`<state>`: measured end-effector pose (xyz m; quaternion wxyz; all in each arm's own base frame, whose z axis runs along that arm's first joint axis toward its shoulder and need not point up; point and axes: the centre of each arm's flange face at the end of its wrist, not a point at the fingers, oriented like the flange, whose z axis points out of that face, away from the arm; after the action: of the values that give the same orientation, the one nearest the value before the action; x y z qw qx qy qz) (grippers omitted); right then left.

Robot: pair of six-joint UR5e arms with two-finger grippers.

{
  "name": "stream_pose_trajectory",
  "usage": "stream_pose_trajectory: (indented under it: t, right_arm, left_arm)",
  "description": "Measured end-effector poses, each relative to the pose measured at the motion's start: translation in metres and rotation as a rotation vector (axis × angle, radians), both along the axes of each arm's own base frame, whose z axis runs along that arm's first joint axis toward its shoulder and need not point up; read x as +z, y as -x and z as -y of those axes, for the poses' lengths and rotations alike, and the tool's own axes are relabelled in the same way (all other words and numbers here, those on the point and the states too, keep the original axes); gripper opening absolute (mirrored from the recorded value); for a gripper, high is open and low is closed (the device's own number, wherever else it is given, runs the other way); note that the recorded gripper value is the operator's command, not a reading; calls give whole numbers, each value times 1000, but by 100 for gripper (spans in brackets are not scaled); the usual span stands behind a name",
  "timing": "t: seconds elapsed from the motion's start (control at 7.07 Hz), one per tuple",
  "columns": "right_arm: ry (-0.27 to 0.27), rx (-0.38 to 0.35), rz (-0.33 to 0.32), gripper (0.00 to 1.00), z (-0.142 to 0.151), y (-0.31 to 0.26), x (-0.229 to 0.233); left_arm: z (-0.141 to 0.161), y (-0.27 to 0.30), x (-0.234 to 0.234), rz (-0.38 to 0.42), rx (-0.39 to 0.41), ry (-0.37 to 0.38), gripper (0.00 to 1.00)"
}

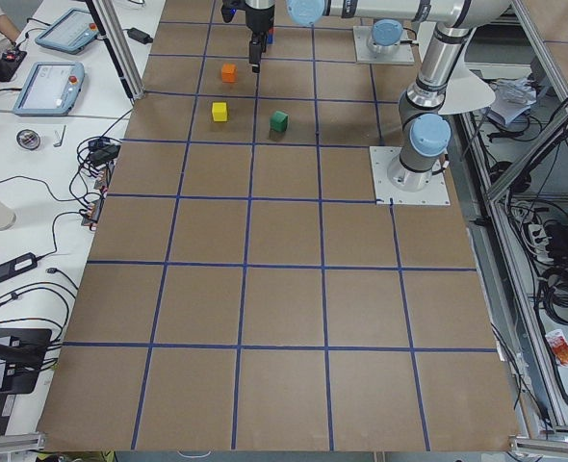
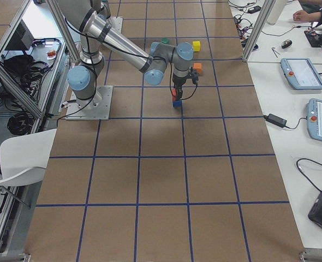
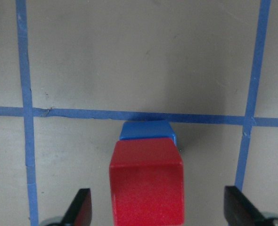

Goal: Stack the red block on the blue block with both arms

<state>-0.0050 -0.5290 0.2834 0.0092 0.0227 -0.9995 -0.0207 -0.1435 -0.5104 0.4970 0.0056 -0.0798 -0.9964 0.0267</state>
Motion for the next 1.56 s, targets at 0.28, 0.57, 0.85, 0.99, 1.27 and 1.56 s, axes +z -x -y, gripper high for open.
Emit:
stream_pose_trajectory:
  t: [0.28, 0.57, 0.85, 0.99, 1.27, 1.56]
  right_arm:
    - [-16, -63, 4, 100, -11, -5, 81]
    - [-26, -174, 7, 100, -19, -39, 156]
    - [-38, -177, 2, 100, -23, -92, 173]
    - [-39, -162, 2, 100, -25, -107, 173]
    - [-39, -172, 0, 100, -27, -117, 174]
    - [-36, -182, -1, 100, -28, -119, 175]
  left_arm:
    - [0, 0, 0, 0, 1, 0, 100]
    - [0, 0, 0, 0, 1, 0, 100]
    - [0, 0, 0, 0, 1, 0, 100]
    - [0, 0, 0, 0, 1, 0, 100]
    - [0, 0, 0, 0, 1, 0, 100]
    - [0, 0, 0, 0, 1, 1, 100]
